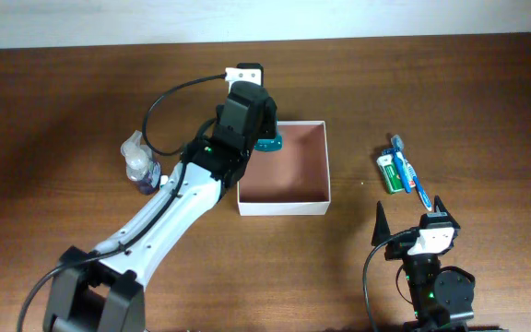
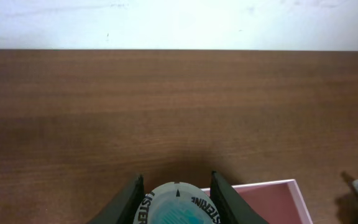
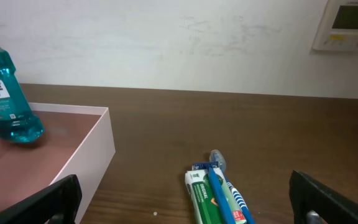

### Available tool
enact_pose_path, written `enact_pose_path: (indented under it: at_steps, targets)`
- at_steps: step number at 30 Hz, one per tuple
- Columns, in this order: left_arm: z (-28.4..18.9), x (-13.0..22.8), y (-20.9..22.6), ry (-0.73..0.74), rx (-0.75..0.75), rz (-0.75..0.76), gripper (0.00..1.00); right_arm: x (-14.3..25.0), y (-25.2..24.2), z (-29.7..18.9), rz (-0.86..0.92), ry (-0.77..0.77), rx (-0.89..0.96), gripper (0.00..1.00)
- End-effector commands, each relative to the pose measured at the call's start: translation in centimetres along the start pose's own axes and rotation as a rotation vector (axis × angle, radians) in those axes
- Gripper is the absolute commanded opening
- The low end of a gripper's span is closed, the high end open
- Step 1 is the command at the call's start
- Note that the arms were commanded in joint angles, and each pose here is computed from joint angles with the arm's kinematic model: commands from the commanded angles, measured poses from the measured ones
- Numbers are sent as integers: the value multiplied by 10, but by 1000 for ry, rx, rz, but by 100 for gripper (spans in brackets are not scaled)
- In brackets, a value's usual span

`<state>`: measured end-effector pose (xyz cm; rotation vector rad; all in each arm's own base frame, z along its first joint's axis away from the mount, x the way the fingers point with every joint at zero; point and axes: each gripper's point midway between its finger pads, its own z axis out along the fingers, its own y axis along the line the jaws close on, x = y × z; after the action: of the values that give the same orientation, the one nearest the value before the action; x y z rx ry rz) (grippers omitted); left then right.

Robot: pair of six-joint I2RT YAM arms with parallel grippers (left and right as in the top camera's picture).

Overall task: Pack container
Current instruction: 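Carry the Listerine bottle with left gripper into the box and release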

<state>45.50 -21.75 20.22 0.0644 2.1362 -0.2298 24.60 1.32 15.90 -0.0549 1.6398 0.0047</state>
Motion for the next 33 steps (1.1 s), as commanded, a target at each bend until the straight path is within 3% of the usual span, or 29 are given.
enact_pose_path:
  at_steps: [1, 20, 26, 33]
  targets:
    - [3, -19, -4, -55, -3, 33, 19, 3, -3, 0, 1, 6, 14, 98]
    - [17, -14, -5, -62, -11, 87, 18, 3, -3, 0, 1, 6, 14, 98]
    - [30, -7, 10, -66, -108, 92, 18, 3, -3, 0, 1, 6, 14, 99]
    - [35, -1, 11, -50, -112, 97, 19, 3, -3, 0, 1, 6, 14, 99]
